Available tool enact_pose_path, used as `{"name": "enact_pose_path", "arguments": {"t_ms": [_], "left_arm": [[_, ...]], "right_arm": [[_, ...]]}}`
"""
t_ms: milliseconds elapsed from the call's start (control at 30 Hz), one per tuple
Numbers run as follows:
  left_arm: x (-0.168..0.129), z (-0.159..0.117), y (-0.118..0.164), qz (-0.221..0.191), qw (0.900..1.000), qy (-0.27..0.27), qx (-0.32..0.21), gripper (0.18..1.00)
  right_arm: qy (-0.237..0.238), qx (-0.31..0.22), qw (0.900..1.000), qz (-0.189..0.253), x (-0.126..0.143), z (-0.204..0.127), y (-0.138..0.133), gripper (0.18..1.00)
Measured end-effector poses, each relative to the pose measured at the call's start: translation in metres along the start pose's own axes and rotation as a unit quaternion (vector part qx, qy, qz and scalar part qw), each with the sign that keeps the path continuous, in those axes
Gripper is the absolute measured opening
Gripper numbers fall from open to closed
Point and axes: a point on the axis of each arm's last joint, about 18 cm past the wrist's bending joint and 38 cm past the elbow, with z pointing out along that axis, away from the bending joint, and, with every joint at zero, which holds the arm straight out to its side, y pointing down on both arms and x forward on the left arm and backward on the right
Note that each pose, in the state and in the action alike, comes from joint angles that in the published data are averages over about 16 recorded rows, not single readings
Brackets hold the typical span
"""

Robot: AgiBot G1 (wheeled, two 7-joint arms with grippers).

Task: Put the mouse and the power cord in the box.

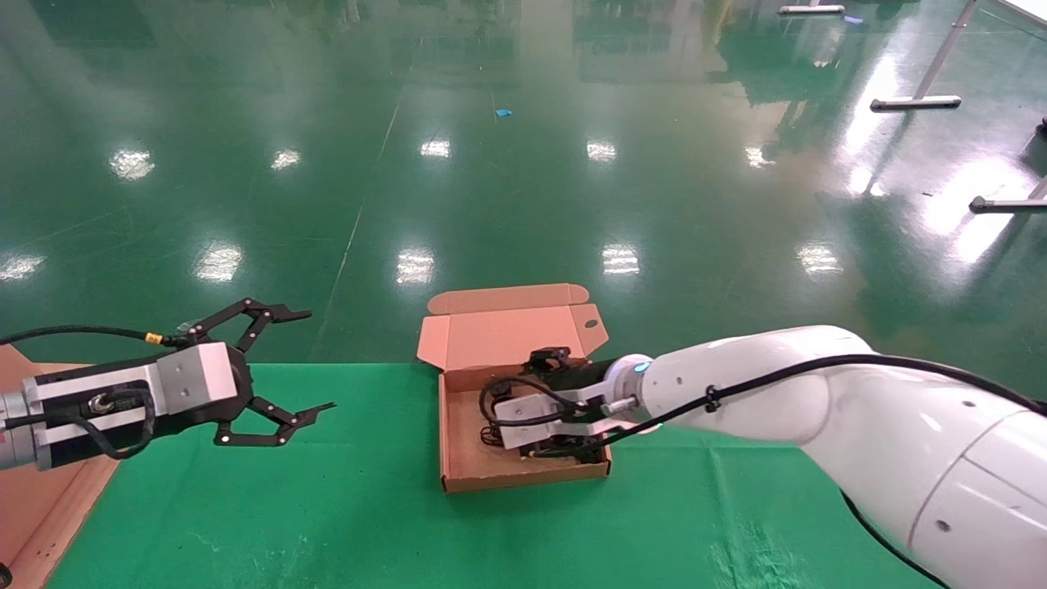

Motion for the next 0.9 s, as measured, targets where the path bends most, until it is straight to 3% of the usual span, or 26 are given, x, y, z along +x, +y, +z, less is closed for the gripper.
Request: {"name": "enact_pose_path", "arguments": {"t_ms": [200,400,600,900], "left_arm": [[0.004,0.000,-0.017,-0.035,0.9988,0.006,0.034,1.001],[0.008,-0.002,-0.036,-0.074,0.9946,0.017,0.071,1.001],[0.013,-0.005,-0.056,-0.109,0.9879,0.032,0.106,1.001],[0.021,-0.014,-0.084,-0.158,0.9740,0.061,0.151,1.001]], "right_arm": [[-0.015,0.039,0.997,0.070,-0.018,-0.008,0.002,0.797],[-0.031,0.092,0.983,0.156,-0.036,-0.023,0.004,0.894],[-0.040,0.145,0.961,0.230,-0.049,-0.045,0.007,0.955],[-0.044,0.223,0.921,0.316,-0.061,-0.088,0.014,0.997]]}}
